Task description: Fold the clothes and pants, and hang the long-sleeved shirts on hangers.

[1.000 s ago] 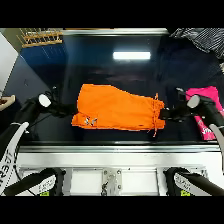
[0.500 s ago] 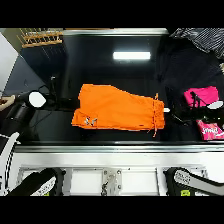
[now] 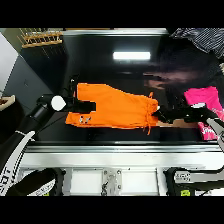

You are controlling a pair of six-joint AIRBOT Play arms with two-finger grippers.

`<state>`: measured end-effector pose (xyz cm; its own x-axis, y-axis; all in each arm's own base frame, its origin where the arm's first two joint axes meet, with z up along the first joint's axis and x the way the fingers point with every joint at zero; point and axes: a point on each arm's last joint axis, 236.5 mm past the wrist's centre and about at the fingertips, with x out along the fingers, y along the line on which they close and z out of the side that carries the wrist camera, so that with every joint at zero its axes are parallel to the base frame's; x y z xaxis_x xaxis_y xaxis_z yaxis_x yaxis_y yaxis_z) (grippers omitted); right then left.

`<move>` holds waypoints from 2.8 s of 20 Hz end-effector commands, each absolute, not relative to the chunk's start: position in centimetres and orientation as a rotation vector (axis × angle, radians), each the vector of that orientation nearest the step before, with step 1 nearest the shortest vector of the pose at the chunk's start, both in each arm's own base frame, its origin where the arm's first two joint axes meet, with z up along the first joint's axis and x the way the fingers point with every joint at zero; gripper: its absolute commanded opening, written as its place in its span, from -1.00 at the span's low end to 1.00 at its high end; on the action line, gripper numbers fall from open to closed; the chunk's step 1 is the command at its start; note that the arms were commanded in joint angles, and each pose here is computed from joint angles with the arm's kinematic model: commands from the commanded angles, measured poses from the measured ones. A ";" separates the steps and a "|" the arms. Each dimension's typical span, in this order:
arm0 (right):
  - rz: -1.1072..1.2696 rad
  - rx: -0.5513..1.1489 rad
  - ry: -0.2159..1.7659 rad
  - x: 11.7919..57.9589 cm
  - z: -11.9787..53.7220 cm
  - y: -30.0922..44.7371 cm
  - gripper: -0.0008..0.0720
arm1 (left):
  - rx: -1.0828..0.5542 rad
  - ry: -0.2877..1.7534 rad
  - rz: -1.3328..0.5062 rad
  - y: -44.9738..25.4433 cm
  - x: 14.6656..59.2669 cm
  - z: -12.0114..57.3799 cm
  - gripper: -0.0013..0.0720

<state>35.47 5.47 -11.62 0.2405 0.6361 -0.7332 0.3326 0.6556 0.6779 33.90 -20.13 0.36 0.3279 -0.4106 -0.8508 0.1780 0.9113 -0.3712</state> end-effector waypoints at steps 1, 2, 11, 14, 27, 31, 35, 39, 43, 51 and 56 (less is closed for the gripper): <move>0.263 0.894 1.331 36.7 -11.7 7.4 -0.48 | -0.221 1.207 -0.398 -21.6 33.5 -1.1 -0.95; 0.272 0.881 1.328 36.7 -11.6 7.6 -0.81 | -0.213 1.224 -0.401 -21.9 33.3 -1.7 -0.95; 0.165 0.368 1.390 36.4 -1.1 -0.9 -0.94 | -0.219 1.287 -0.418 -25.9 36.4 -4.3 -0.95; 0.177 0.258 1.343 36.9 5.7 -0.4 -0.94 | -0.178 1.296 -0.475 -30.1 37.7 -5.6 -0.95; 0.444 -0.008 1.165 37.3 16.4 12.9 -0.94 | -0.170 1.422 -0.717 -46.1 36.2 -10.9 -0.95; 0.448 -0.010 1.169 37.3 16.2 13.1 -0.94 | -0.194 1.394 -0.711 -44.8 38.3 -8.5 -0.95; 0.449 -0.012 1.176 37.4 16.0 13.2 -0.94 | -0.125 1.358 -0.630 -39.3 41.2 -5.5 -0.95; 0.463 -0.019 1.161 37.5 16.1 13.9 -0.94 | -0.091 1.319 -0.506 -32.6 42.1 -3.3 -0.95; 0.522 -0.046 1.123 37.7 16.2 17.0 -0.94 | -0.089 1.263 -0.378 -24.8 43.1 -0.4 -0.95; 0.817 -0.175 1.105 34.7 10.5 33.7 -0.94 | -0.242 1.106 -0.173 -11.8 43.5 6.9 -0.95; 0.992 -0.253 1.054 30.8 4.1 44.6 -0.46 | -0.310 1.020 -0.073 -6.1 41.7 10.1 -0.95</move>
